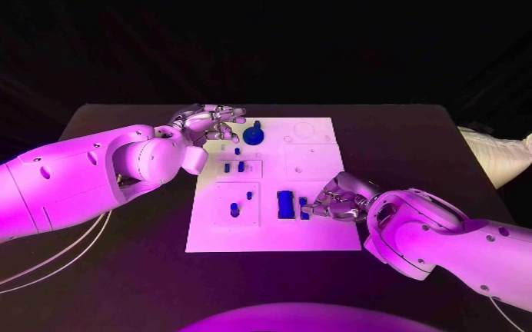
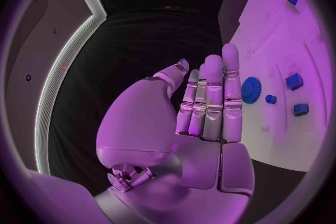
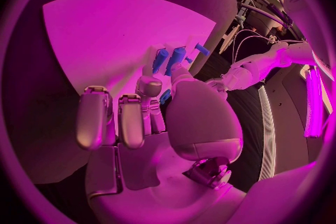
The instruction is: Assemble the parts on the task board
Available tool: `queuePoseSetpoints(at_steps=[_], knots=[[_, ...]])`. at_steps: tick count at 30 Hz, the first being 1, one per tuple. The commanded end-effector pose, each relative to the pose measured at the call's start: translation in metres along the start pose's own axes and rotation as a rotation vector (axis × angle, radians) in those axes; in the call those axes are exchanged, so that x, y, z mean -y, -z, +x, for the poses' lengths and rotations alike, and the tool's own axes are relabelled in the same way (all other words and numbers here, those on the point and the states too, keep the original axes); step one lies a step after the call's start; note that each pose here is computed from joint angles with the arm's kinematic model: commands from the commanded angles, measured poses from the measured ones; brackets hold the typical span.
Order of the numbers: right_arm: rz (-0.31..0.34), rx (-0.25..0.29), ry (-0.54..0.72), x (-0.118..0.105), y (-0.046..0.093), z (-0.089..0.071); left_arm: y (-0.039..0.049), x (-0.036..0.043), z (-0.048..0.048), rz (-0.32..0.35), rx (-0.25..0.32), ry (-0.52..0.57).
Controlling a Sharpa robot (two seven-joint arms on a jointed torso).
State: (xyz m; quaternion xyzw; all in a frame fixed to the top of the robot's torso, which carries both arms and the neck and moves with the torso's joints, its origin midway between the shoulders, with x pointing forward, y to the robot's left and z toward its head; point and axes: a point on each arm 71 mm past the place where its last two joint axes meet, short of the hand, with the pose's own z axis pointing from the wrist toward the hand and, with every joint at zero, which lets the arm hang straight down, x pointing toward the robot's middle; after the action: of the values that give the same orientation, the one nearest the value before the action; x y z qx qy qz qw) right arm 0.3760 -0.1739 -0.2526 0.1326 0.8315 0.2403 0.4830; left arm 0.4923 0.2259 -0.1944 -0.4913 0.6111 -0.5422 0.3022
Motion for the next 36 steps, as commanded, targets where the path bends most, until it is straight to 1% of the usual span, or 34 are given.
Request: queuePoseSetpoints(at_steps=[1, 20, 29, 36], knots=[[-0.043, -0.018, 0.065, -0.003, 0.001, 0.002, -0.0003, 0.0005, 0.0022, 0.005, -0.02, 0.0], [-0.024, -0.043, 0.103, 0.0, -0.006, 0.006, -0.0004, 0.0004, 0.0026, 0.005, -0.021, 0.0], [-0.009, -0.012, 0.1, 0.004, -0.012, 0.004, -0.0004, 0.0004, 0.0025, 0.005, -0.021, 0.0], [-0.012, -0.016, 0.1, 0.003, -0.017, 0.005, -0.0005, 0.0003, 0.0025, 0.005, -0.021, 0.0]])
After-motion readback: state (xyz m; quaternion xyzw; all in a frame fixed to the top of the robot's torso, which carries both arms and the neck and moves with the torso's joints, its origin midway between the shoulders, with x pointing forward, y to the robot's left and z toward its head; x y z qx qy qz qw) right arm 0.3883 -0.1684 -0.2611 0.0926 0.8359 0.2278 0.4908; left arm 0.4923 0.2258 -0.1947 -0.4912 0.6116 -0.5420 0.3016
